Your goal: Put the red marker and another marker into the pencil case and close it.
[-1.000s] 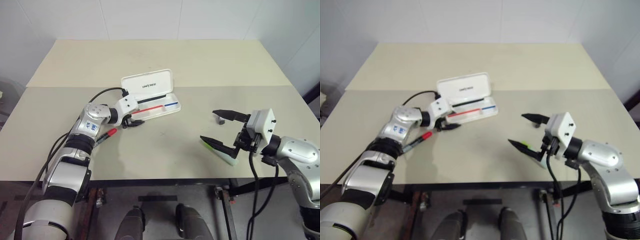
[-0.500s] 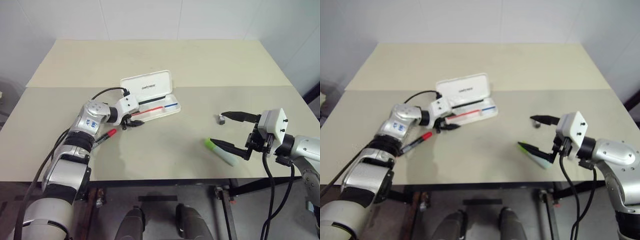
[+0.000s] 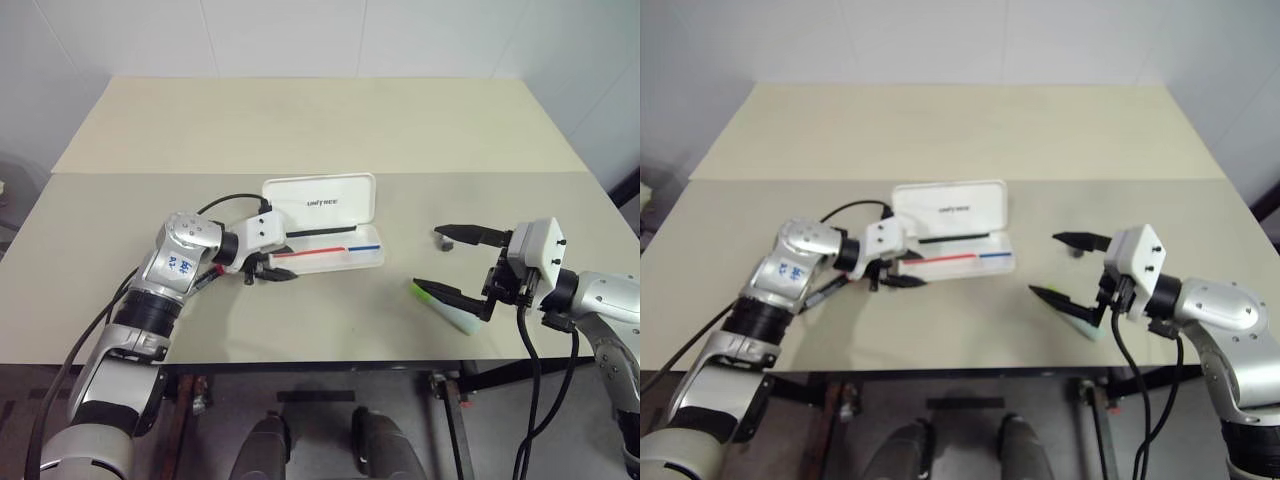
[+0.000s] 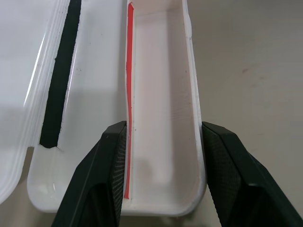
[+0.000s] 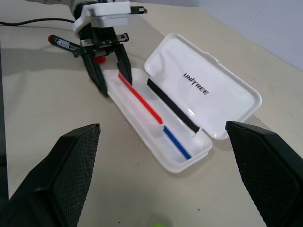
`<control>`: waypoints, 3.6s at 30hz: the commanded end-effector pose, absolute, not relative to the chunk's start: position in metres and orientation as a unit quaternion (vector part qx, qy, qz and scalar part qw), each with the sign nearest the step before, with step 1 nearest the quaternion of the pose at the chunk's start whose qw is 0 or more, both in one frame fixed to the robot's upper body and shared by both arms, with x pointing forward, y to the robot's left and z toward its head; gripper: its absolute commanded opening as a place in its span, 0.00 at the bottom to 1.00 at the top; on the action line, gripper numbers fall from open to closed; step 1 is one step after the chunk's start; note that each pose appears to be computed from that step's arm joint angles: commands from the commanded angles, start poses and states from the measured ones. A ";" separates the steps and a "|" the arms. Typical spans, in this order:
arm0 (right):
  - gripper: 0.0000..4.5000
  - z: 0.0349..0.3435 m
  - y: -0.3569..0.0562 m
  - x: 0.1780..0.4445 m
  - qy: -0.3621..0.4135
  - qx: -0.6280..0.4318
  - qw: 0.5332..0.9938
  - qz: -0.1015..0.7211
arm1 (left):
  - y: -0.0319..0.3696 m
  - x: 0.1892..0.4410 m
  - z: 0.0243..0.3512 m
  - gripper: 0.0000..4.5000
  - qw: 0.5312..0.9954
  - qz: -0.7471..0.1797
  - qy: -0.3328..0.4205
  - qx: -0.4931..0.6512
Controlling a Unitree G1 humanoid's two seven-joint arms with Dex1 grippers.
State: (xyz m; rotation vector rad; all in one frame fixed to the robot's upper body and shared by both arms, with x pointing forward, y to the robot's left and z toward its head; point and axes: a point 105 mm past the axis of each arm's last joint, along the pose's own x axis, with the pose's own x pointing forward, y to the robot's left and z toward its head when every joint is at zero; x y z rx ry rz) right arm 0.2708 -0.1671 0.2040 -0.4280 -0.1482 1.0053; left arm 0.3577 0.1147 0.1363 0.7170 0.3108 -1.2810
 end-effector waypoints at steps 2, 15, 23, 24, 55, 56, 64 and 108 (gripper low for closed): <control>1.00 0.211 -0.165 0.268 -0.092 -0.211 0.852 0.471 | 0.109 0.336 0.121 0.44 0.698 -0.622 0.162 0.315; 1.00 0.208 -0.160 0.265 -0.095 -0.205 0.852 0.472 | 0.118 0.322 0.095 0.75 0.678 -0.636 0.192 0.314; 1.00 0.206 -0.158 0.266 -0.095 -0.201 0.854 0.471 | 0.106 0.321 0.108 0.99 0.683 -0.650 0.143 0.301; 1.00 0.206 -0.158 0.266 -0.095 -0.200 0.854 0.471 | 0.106 0.320 0.109 0.99 0.681 -0.653 0.138 0.301; 1.00 0.193 -0.136 0.273 -0.094 -0.156 0.840 0.511 | 0.159 0.288 0.160 0.99 0.809 -0.539 -0.035 0.233; 1.00 0.194 -0.134 0.274 -0.094 -0.155 0.839 0.513 | 0.170 0.286 0.160 0.99 0.823 -0.519 -0.031 0.230; 1.00 0.200 -0.126 0.278 -0.101 -0.155 0.832 0.523 | 0.244 0.268 0.142 0.99 0.912 -0.367 0.001 0.184; 1.00 0.208 -0.119 0.271 -0.120 -0.206 0.786 0.571 | 0.237 0.321 0.111 0.16 0.939 -0.335 0.025 0.077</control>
